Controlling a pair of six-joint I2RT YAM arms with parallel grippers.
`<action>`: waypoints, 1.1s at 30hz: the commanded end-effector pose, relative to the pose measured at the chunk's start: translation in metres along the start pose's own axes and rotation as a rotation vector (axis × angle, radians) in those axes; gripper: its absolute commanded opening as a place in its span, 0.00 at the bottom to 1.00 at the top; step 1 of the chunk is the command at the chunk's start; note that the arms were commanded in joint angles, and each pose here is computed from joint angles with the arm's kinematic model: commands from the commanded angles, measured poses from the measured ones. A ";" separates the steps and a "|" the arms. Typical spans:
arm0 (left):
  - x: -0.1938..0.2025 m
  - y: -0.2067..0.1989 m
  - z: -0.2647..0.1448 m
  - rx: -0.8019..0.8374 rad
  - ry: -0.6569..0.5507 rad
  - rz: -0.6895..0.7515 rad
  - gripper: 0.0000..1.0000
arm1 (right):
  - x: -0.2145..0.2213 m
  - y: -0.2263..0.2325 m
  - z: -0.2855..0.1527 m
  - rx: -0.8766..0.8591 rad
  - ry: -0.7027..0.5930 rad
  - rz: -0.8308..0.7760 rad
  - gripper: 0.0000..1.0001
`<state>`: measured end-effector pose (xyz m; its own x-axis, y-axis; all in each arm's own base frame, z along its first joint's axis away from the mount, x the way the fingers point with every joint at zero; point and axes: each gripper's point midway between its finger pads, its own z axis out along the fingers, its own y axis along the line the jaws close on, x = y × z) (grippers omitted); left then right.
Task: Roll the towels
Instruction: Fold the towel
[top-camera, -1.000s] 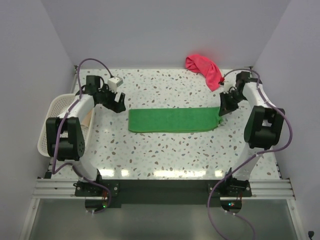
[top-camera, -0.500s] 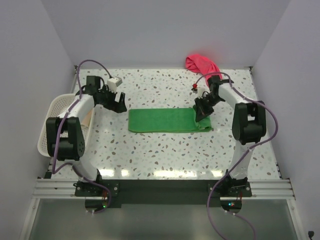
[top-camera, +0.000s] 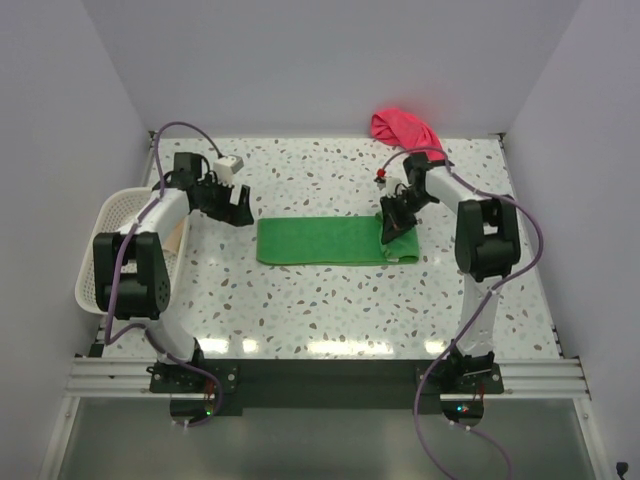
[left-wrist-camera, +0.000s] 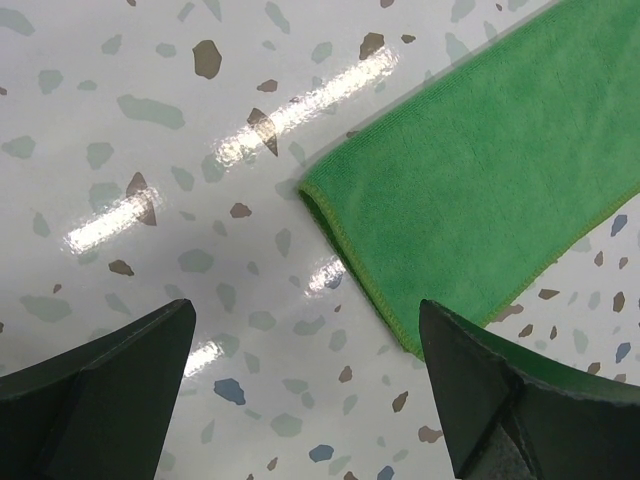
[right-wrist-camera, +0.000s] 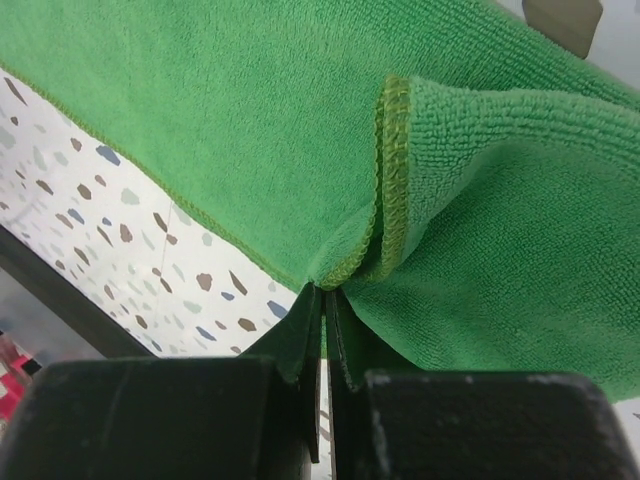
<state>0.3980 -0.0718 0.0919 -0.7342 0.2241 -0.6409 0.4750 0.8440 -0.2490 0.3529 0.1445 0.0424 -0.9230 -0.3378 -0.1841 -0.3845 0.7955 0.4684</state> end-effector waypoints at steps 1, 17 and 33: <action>-0.008 0.000 -0.003 0.002 -0.018 0.000 1.00 | -0.016 0.011 -0.001 -0.034 -0.030 -0.005 0.01; 0.050 -0.092 0.053 0.081 0.197 0.197 0.08 | -0.080 -0.025 -0.076 0.192 -0.269 -0.148 0.36; 0.033 -0.031 0.105 -0.127 0.252 0.205 0.00 | -0.044 -0.076 -0.008 0.248 -0.116 -0.076 0.34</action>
<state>0.3764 -0.1700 0.0174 -0.7082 0.5202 -0.4773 0.6345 0.7654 -0.1072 0.4388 0.1006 0.0240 -0.8795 -0.3293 -0.3436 -0.4220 0.8734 0.2431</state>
